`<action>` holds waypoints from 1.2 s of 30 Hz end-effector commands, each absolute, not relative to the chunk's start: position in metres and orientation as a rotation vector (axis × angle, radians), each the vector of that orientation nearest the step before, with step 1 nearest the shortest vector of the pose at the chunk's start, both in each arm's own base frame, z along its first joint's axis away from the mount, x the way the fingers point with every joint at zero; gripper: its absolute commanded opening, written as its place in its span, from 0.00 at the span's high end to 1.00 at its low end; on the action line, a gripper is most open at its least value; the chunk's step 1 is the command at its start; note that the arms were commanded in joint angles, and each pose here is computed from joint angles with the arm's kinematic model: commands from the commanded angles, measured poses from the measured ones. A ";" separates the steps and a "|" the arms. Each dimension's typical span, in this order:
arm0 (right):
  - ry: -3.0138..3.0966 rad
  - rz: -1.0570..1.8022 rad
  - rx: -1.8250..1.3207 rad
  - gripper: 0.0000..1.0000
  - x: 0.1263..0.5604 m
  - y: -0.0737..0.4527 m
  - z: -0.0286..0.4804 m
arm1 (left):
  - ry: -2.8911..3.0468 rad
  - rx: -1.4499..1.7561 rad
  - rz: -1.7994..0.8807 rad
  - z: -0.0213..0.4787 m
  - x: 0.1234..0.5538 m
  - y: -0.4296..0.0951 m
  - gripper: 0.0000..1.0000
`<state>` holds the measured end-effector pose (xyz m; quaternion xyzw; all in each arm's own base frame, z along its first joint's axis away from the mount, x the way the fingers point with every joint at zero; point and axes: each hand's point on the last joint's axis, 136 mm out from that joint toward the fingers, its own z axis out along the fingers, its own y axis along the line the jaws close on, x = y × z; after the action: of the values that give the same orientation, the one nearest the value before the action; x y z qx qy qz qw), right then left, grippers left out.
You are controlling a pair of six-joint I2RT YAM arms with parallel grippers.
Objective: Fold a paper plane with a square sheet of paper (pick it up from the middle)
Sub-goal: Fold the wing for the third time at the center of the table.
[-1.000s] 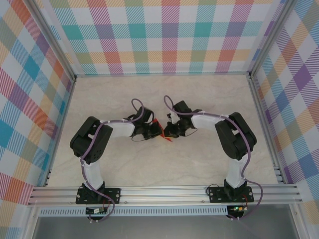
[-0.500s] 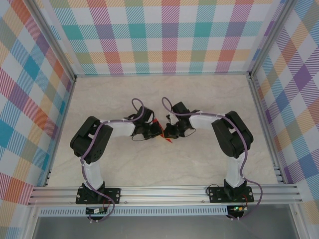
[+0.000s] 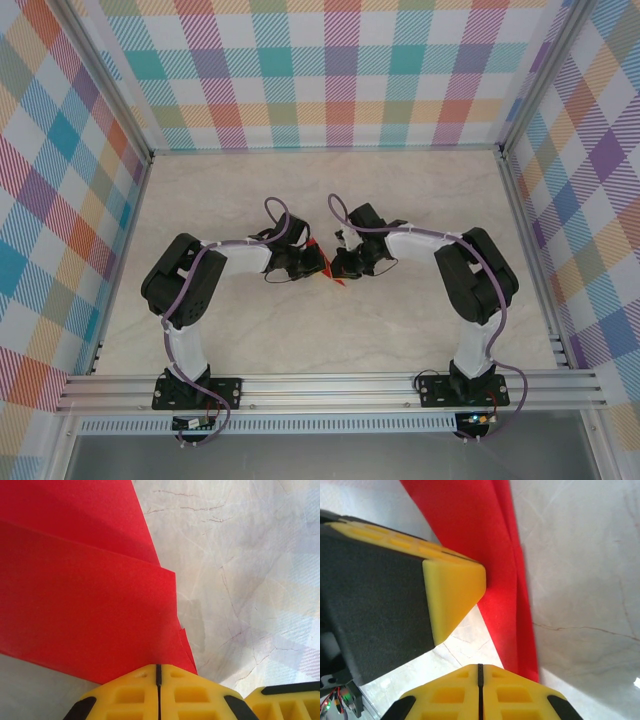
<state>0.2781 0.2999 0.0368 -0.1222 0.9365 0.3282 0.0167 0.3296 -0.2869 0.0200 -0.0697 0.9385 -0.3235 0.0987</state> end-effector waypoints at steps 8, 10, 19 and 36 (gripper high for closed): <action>3.037 0.841 -0.355 0.93 0.263 0.276 0.008 | 2.886 -0.275 -0.737 -0.017 0.318 -0.262 0.94; 3.043 0.834 -0.339 0.93 0.263 0.273 0.006 | 2.887 -0.275 -0.733 -0.017 0.318 -0.261 0.94; 3.078 0.827 -0.270 0.93 0.257 0.257 -0.007 | 2.885 -0.281 -0.716 -0.018 0.319 -0.259 0.94; 2.961 1.062 -0.324 0.92 0.273 0.291 0.022 | 2.895 -0.281 -0.713 -0.018 0.320 -0.261 0.94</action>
<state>0.2730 0.2866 0.0240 -0.1057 0.9372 0.3322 0.0037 0.3311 -0.2867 0.0201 -0.0726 0.9413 -0.3162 0.0936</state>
